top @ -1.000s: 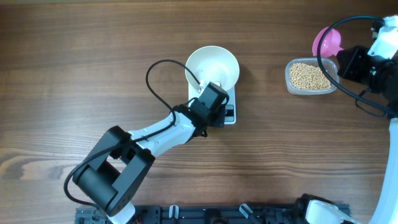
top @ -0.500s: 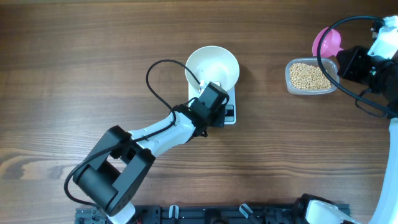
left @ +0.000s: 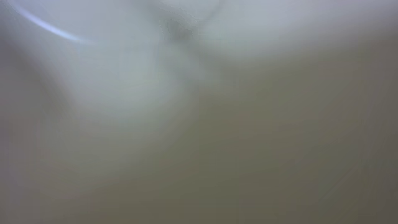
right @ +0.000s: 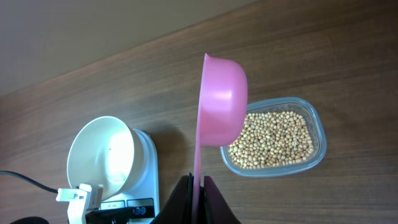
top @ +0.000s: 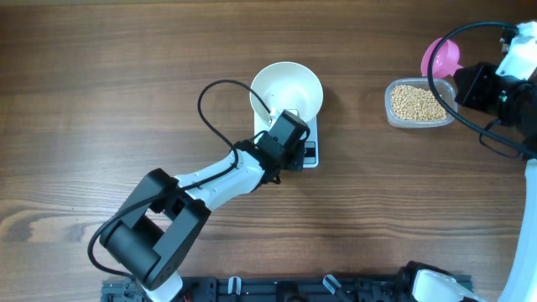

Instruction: Scoop item into bowl and weigh 150g on scale

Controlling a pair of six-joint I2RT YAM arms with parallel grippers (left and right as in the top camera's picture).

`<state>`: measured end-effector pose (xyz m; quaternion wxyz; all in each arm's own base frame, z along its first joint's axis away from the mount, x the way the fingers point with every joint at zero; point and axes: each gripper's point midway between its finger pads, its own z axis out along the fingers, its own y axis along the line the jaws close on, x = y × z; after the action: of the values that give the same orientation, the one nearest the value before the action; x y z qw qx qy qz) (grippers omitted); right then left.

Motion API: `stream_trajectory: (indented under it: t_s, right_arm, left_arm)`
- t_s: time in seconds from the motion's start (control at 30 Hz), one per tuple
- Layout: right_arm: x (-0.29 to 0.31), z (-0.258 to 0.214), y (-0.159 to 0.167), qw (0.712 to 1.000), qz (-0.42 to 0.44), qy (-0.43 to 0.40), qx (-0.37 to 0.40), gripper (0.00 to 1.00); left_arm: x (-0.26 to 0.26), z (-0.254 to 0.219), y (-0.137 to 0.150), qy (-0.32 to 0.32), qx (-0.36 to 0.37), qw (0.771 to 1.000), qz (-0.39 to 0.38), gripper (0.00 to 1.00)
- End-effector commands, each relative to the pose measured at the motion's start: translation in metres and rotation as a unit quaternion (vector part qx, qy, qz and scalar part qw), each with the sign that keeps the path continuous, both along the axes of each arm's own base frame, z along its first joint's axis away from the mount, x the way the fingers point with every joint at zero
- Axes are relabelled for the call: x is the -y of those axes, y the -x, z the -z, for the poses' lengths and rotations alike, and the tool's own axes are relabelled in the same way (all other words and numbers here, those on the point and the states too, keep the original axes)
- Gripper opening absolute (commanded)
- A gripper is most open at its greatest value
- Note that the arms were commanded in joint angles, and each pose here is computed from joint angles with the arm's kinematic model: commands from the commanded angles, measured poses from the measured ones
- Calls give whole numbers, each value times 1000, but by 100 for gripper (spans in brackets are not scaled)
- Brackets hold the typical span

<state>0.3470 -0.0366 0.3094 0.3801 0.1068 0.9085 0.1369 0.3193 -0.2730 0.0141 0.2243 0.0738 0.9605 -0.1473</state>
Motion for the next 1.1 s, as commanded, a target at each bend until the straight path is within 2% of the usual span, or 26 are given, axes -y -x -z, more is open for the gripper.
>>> stream_trajectory:
  t_s: [0.0,0.33,0.57,0.7,0.87,0.9,0.93,1.0,1.03,1.07]
  right_arm:
    - [3,-6,0,1000,-1,14,8,4]
    - [3,-6,0,1000,-1,15,8,4]
    - [3,-4,2,1000,-1,12,1,4]
    - [2,-3,3,1000,-1,11,-3,4]
    - [2,-1,5,1000,-2,11,-6,4]
    - [2,-1,5,1000,-4,14,-6,4]
    - [2,-1,5,1000,-10,19,-4,4]
    - [4,-1,5,999,-13,32,-4,4]
    - [5,0,5,999,-13,37,-4,4]
    - [6,0,5,999,-12,40,-5,4]
  left_arm:
    - [-19,40,15,-53,-37,998,-1,4]
    - [-19,6,15,-37,-19,999,-1,4]
    - [-18,-75,14,19,45,999,-2,4]
    - [-18,-127,14,64,96,993,-4,18]
    - [-38,-174,11,89,148,985,-27,25]
    - [-46,-180,9,87,158,983,-39,30]
    - [-56,-186,7,83,168,981,-54,46]
    - [-79,-197,1,73,185,976,-87,86]
    - [-90,-200,0,68,189,974,-101,100]
    - [-100,-203,-2,63,193,973,-115,100]
